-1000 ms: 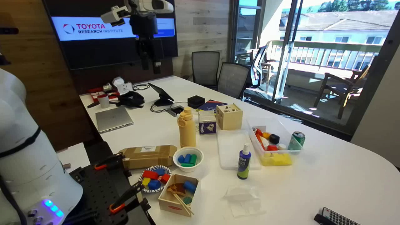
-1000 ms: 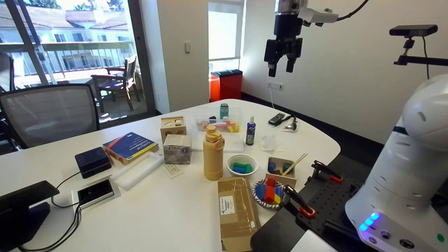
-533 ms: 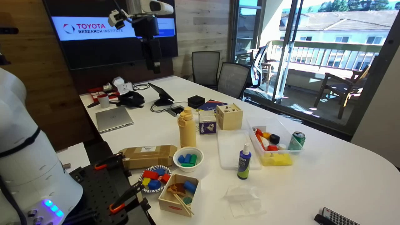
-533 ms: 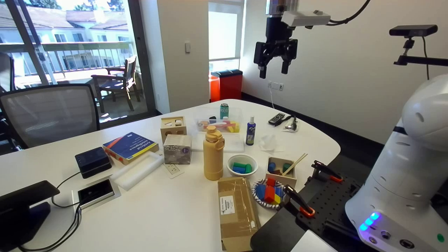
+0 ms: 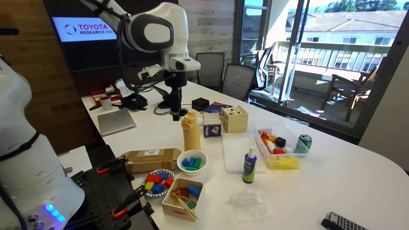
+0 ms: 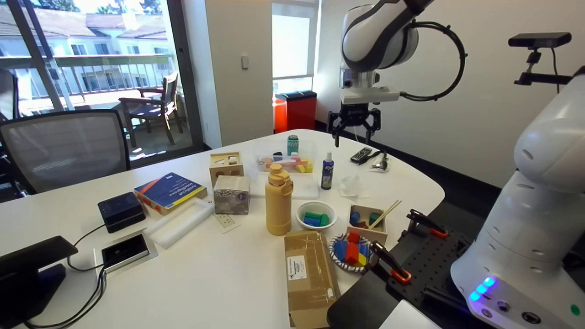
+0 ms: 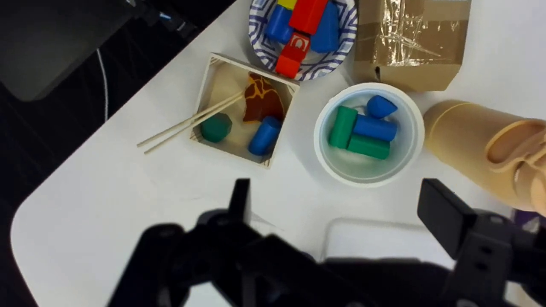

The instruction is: Move the blue cylindrical block and the chopsticks from the wooden box to the white bowl

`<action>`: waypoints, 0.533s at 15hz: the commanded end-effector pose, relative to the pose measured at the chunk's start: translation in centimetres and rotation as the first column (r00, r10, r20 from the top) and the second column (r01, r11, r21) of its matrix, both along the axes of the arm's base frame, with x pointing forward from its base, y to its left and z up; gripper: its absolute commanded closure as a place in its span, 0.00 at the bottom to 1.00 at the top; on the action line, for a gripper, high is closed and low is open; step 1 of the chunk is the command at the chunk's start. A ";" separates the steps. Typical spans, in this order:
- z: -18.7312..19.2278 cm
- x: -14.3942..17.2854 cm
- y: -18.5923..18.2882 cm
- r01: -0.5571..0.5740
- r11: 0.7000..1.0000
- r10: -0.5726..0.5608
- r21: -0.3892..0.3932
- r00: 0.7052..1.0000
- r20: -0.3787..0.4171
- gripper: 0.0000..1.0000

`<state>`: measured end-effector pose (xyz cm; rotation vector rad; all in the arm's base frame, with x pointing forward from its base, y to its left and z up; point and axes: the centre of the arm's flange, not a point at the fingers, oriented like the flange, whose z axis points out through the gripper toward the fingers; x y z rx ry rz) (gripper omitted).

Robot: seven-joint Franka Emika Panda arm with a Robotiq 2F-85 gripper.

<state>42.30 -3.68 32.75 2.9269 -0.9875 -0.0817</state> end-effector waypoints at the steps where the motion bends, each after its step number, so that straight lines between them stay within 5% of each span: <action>1: -6.6 -0.1 -1.9 0.202 0.979 -0.202 0.001 0.979 -0.027 0.00; 8: -16.1 -5.2 -6.9 0.537 0.840 -0.526 0.078 0.840 -0.131 0.00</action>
